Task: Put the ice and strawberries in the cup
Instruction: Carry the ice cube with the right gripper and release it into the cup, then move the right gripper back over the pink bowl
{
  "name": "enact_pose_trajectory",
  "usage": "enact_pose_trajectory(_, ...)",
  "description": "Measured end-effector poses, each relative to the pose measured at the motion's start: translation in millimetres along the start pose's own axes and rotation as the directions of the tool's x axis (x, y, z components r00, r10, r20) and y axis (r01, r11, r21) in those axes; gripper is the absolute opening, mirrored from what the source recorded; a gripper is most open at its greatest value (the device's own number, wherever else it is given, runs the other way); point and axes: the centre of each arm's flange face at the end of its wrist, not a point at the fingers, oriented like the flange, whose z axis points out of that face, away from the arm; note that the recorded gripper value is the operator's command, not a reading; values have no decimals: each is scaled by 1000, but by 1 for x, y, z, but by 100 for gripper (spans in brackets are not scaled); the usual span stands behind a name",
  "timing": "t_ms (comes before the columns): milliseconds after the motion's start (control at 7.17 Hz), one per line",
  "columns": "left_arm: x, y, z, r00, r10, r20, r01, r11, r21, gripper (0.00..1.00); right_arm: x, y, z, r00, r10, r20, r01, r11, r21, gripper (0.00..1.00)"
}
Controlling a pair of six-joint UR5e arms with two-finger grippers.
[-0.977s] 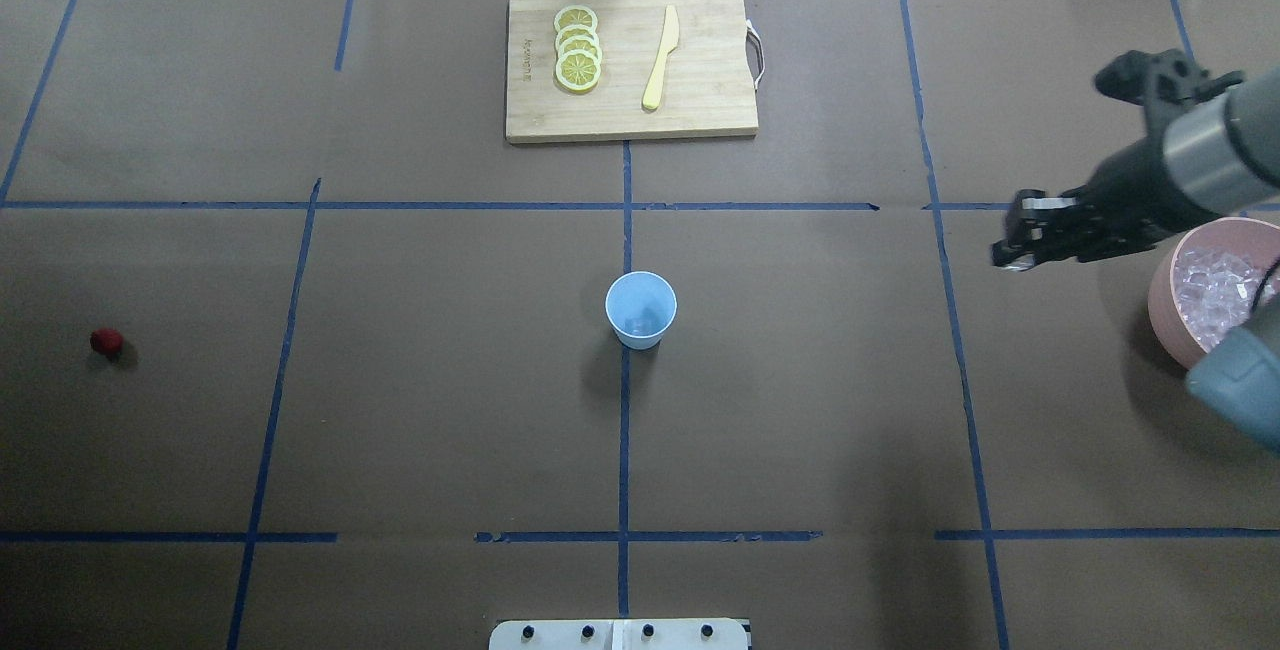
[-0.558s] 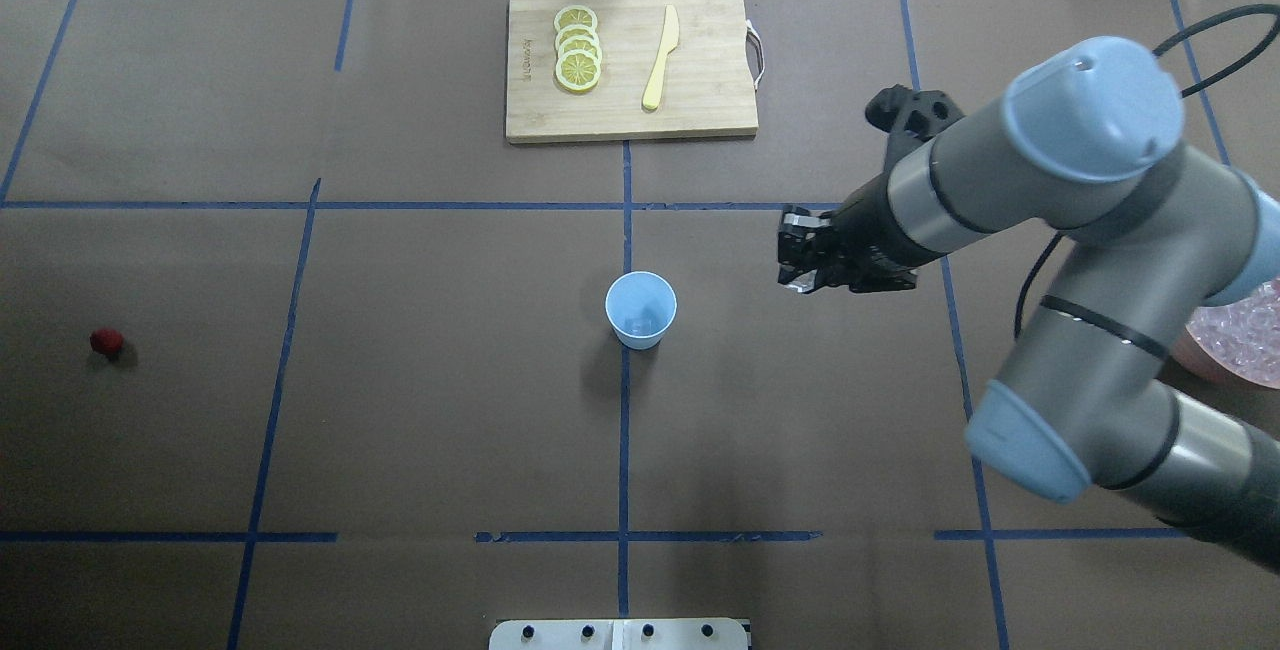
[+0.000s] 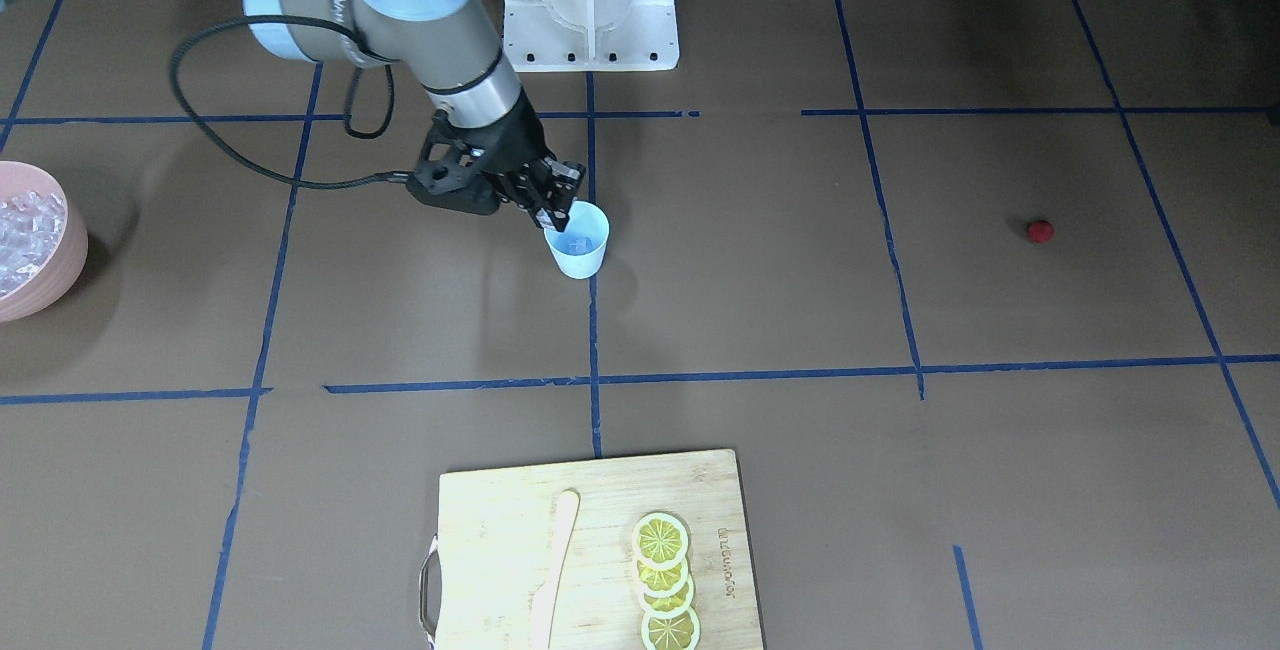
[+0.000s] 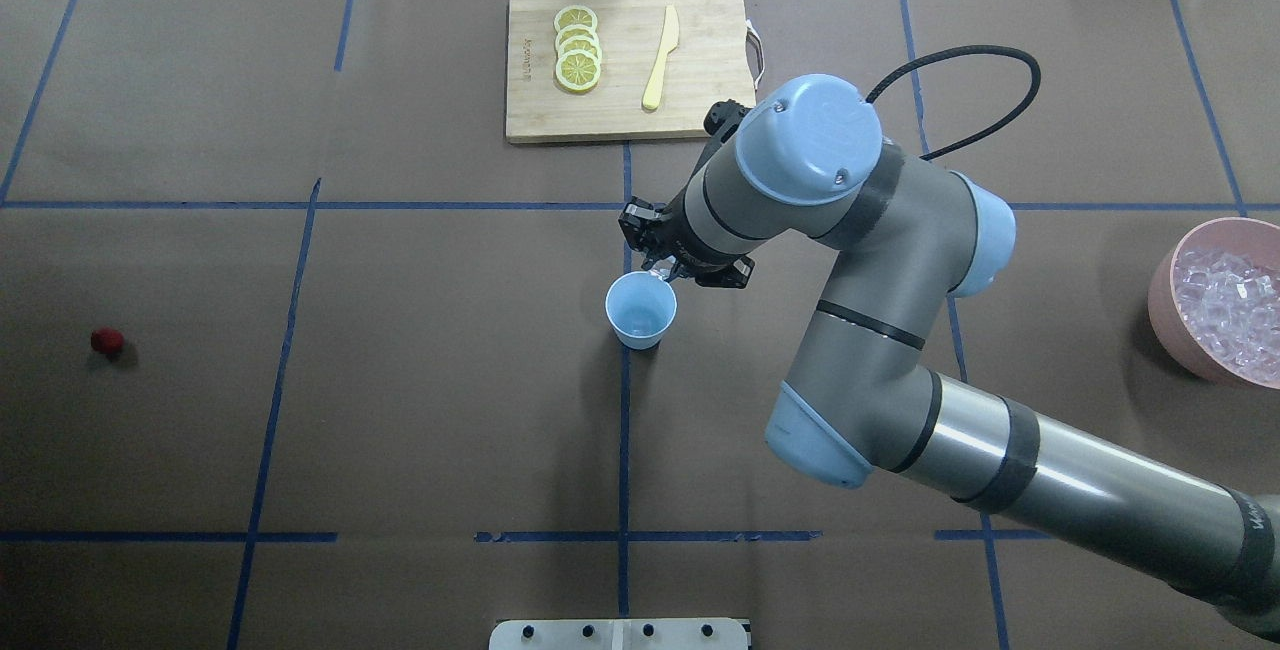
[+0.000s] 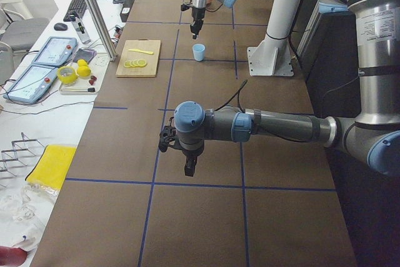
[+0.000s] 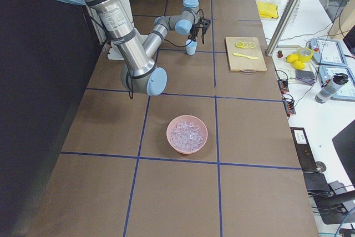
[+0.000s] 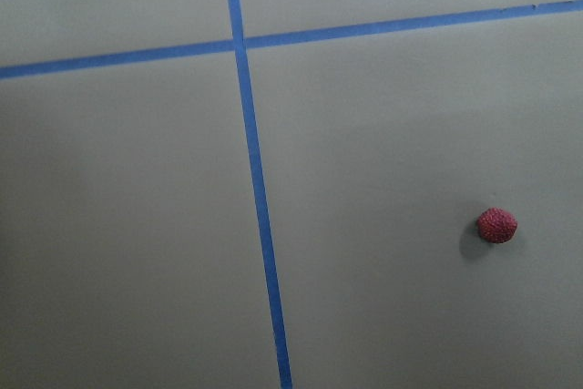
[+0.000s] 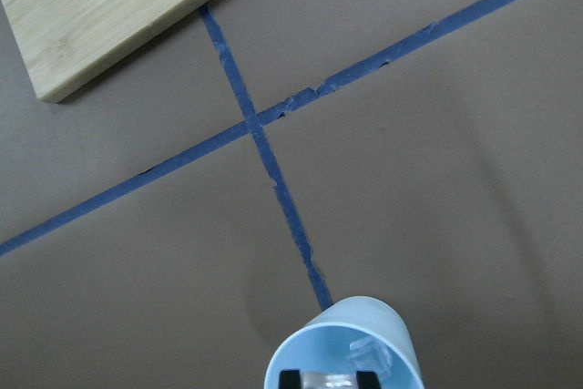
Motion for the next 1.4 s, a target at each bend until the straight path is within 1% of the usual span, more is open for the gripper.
enact_pose_trajectory(140, 4, -2, 1, 1000, 17, 0, -17, 1000, 3, 100, -4, 8, 11, 1000, 0, -11, 0, 1000, 6, 21)
enact_pose_trajectory(279, 8, -4, 5, 999, 32, -1, -32, 999, 2, 100, -4, 15, 19, 1000, -2, -20, 3, 1000, 6, 36)
enact_pose_trajectory(419, 10, -5, 6, 999, 39, -2, -39, 999, 1, 100, -2, 20, 24, 1000, -5, -27, 5, 1000, 3, 56)
enact_pose_trajectory(558, 10, -6, 7, 999, 42, -2, -42, 999, 2, 100, 0, 23, 28, 999, -6, -33, 6, 1000, 1, 59)
enact_pose_trajectory(837, 11, -6, 7, 999, 49, -2, -49, 999, 2, 100, 0, 23, 31, 999, -5, -37, 6, 1000, 14, 59)
enact_pose_trajectory(977, 11, -6, 7, 999, 50, -2, -50, 999, 2, 100, -1, 23, 31, 999, -5, -36, 6, 1000, 18, 64)
enact_pose_trajectory(1256, 10, -6, 8, 999, 50, -1, -50, 999, 1, 100, -4, 19, 23, 1000, -4, -22, 5, 1000, 24, 99)
enact_pose_trajectory(1395, 10, -6, 8, 999, 50, -1, -49, 999, 1, 100, 0, 11, 9, 1000, -2, -6, 2, 999, 32, 99)
